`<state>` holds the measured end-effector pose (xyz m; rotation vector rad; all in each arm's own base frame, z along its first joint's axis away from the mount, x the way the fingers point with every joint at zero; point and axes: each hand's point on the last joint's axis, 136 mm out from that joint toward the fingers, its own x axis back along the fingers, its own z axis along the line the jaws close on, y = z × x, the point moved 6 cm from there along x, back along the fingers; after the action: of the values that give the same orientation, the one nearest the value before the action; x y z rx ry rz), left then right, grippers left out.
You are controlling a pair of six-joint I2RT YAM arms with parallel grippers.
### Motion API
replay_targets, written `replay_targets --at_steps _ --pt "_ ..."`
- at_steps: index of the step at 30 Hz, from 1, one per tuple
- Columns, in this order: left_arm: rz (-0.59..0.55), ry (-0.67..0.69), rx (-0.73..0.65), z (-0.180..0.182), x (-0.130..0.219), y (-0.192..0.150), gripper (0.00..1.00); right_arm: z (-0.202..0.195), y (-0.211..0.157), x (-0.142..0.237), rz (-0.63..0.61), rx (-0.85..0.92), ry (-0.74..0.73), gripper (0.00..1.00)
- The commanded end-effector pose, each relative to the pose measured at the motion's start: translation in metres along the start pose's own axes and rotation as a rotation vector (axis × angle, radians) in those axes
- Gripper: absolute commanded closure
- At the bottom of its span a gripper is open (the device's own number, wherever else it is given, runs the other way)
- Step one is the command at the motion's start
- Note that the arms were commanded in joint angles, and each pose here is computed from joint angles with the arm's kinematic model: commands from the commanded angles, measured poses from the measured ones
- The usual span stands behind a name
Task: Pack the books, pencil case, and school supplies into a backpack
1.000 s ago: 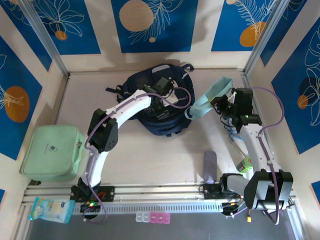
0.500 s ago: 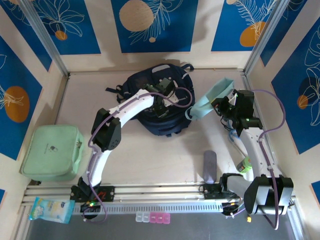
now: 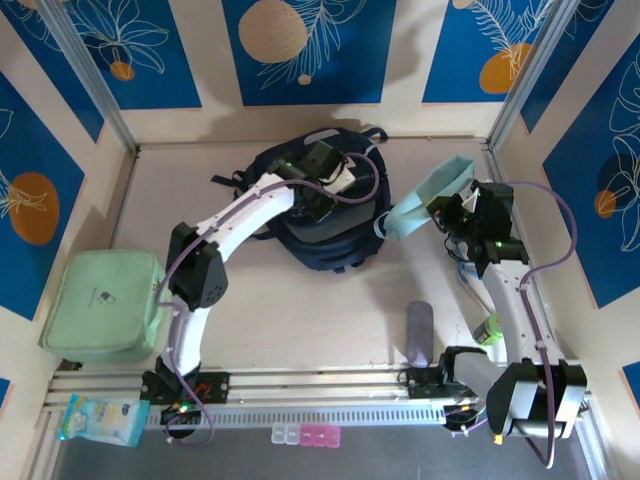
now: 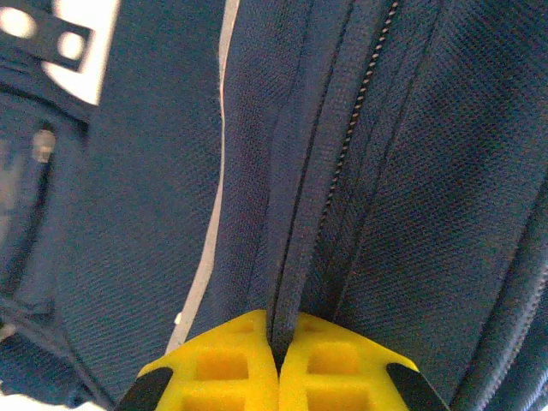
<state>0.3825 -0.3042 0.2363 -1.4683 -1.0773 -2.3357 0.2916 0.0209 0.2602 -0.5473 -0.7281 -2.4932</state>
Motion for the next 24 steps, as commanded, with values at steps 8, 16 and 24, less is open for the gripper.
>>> replay_targets --at_steps 8,16,24 --pt "-0.389 -0.073 0.236 0.011 0.089 0.050 1.00 0.030 -0.032 -0.014 0.193 0.000 0.182 0.95" --pt "-0.437 -0.131 0.273 0.005 0.098 0.050 1.00 0.032 -0.069 -0.080 0.371 -0.216 0.012 0.95" --pt "-0.490 -0.298 0.328 -0.009 0.107 0.059 1.00 0.034 -0.061 -0.141 0.265 -0.332 -0.148 0.96"
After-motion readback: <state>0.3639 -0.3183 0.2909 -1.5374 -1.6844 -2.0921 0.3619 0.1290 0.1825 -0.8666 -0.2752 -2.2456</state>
